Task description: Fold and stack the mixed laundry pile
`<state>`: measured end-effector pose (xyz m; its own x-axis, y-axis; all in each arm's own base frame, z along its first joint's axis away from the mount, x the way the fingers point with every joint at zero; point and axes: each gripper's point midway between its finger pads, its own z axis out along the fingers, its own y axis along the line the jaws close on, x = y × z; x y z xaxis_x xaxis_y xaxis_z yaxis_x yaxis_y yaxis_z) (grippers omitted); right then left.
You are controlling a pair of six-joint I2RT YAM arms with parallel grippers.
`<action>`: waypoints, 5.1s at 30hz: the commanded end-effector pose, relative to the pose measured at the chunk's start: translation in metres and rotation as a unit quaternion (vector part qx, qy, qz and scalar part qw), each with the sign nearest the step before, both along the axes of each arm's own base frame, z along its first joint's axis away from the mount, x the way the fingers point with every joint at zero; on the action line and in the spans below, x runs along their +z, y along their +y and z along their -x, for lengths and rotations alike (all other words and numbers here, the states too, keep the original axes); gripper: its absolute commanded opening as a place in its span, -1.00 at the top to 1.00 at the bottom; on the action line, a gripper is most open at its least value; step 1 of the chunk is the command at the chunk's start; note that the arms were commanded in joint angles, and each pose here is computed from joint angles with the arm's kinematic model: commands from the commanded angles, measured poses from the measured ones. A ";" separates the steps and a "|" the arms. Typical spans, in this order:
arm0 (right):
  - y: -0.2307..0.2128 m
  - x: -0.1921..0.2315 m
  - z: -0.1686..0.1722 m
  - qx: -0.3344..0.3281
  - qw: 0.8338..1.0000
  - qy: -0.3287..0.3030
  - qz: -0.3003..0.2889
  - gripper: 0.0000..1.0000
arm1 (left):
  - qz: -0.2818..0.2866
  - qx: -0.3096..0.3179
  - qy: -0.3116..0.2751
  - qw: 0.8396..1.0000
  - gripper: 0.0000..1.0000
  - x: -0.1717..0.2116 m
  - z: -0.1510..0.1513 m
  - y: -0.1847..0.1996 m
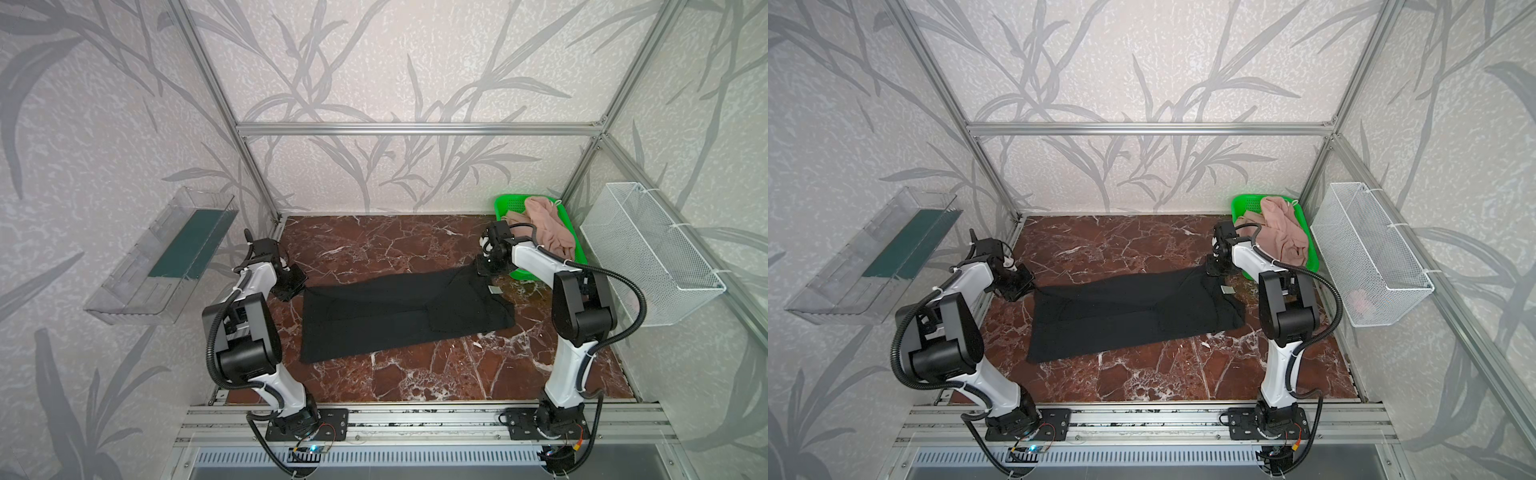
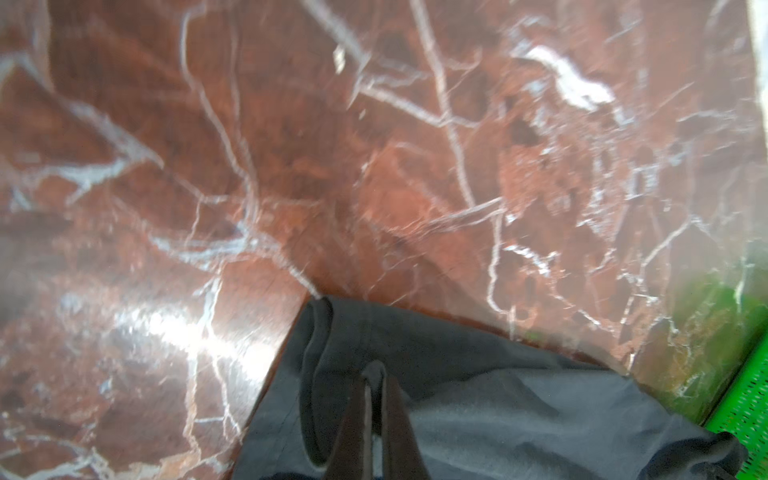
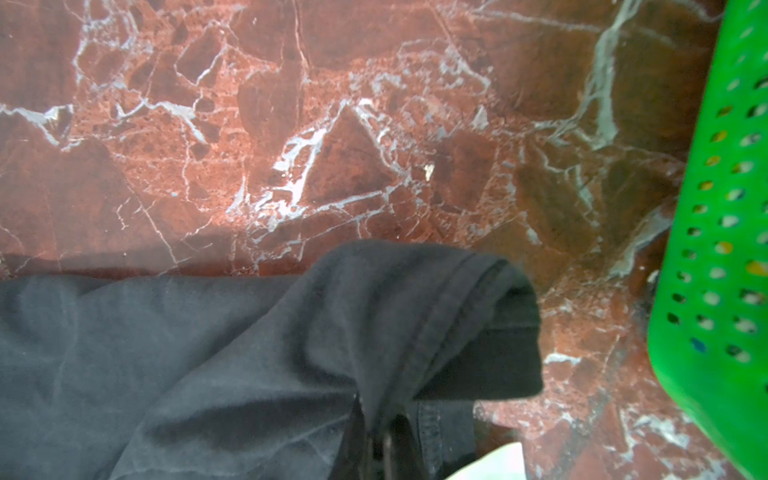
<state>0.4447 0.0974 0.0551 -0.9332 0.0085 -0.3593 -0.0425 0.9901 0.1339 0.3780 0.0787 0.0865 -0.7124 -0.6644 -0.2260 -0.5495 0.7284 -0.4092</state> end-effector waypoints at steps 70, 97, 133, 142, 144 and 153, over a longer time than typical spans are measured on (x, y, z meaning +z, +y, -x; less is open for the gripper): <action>-0.004 -0.020 0.034 0.029 0.998 0.055 0.006 0.61 | -0.027 0.170 0.130 0.976 0.47 -0.075 0.029 -0.021; -0.006 -0.025 0.034 0.023 0.998 0.065 0.012 0.62 | -0.025 0.077 0.144 0.986 1.00 -0.051 0.127 -0.052; -0.008 -0.027 0.031 0.023 0.997 0.070 0.016 0.62 | -0.134 0.053 0.221 0.964 0.61 -0.069 0.097 -0.008; -0.011 -0.029 0.031 0.020 0.997 0.071 0.017 0.62 | -0.142 0.056 0.209 0.966 1.00 -0.054 0.088 -0.004; -0.011 -0.029 0.031 0.020 0.997 0.070 0.015 0.63 | -0.146 0.055 0.203 0.967 1.00 -0.049 0.086 -0.002; -0.011 -0.029 0.031 0.020 0.997 0.071 0.014 0.63 | -0.148 0.039 0.176 0.972 1.00 -0.025 0.061 0.000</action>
<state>0.4150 0.0899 0.0296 -0.9686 -0.0344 -0.2464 -0.0661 0.9903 0.1219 0.3156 0.0745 0.0488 -0.7214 -0.6736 -0.1605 -0.6845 0.7288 0.0178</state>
